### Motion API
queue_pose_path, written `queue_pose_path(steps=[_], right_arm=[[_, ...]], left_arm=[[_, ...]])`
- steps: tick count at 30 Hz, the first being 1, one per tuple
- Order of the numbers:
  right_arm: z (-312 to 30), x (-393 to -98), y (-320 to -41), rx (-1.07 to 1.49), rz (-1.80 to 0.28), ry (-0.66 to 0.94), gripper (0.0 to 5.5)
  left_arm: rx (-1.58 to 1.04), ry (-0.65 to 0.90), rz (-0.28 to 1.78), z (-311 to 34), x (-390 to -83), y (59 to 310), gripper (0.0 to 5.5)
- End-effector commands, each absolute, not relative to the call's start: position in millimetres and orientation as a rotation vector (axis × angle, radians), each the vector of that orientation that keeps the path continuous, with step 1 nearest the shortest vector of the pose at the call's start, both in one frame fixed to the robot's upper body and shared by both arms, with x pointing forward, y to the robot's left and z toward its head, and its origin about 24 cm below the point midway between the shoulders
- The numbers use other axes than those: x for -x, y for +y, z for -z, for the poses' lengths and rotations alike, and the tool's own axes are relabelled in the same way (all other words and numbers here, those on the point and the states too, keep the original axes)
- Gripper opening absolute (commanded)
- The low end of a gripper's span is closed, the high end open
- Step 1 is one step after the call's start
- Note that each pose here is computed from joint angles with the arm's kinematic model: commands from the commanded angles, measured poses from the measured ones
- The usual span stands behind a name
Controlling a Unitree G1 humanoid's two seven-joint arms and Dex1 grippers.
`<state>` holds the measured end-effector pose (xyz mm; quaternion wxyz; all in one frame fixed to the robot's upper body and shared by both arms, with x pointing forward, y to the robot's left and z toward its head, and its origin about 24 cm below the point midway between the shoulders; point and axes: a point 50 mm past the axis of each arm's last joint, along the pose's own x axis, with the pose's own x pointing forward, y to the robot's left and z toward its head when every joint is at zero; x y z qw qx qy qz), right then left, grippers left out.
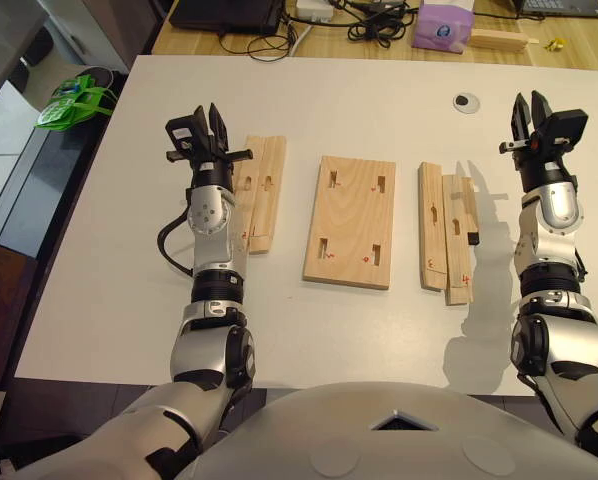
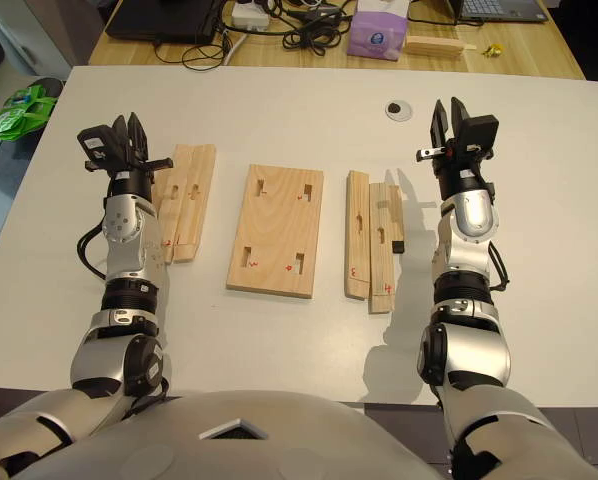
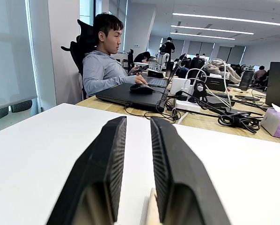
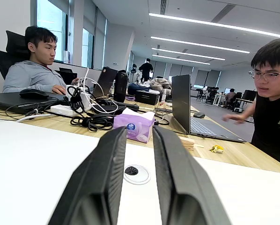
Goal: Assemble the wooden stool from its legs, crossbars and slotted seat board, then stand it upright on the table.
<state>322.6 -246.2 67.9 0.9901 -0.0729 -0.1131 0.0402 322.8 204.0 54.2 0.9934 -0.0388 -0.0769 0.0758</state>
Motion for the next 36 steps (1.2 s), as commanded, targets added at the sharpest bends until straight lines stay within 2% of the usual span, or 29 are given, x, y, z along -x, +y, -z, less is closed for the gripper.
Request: queue_pose_path(steps=[1, 5, 9, 12, 16, 19, 22, 25, 30, 35, 36], right_arm=[[-64, -316, -249, 0.131, -0.049, -0.236, 1.04], [-62, -312, -249, 0.127, -0.035, -0.235, 1.04], [-62, -310, -252, 0.128, -0.023, -0.236, 1.04], [-60, -307, -253, 0.129, -0.016, -0.232, 1.04], [-59, -305, -254, 0.128, -0.007, -0.232, 1.04], [-61, -306, -254, 0.127, -0.011, -0.234, 1.04], [-64, -308, -256, 0.13, -0.013, -0.239, 1.04], [-66, -309, -257, 0.132, -0.014, -0.241, 1.04], [-65, -308, -257, 0.129, -0.008, -0.241, 1.04], [-66, -309, -256, 0.13, -0.021, -0.24, 1.04], [-66, -309, -257, 0.133, -0.022, -0.239, 1.04]], left_arm=[[0.071, -0.173, -0.112, -65, -327, 205, 1.28], [0.033, -0.179, -0.053, -73, -327, 204, 1.79], [-0.081, -0.063, -0.048, -71, -313, 225, 2.51], [-0.15, 0.054, -0.056, -67, -297, 247, 2.51], [-0.081, 0.066, -0.092, -69, -287, 262, 2.51], [0.185, -0.151, -0.096, -91, -288, 255, 2.51], [0.236, -0.237, -0.063, -95, -285, 245, 2.51], [0.216, -0.217, -0.051, -88, -283, 236, 2.51], [0.273, -0.19, -0.011, -85, -283, 235, 2.51], [0.209, -0.207, 0.007, -90, -280, 235, 2.51], [0.142, -0.163, 0.009, -86, -280, 236, 2.51]])
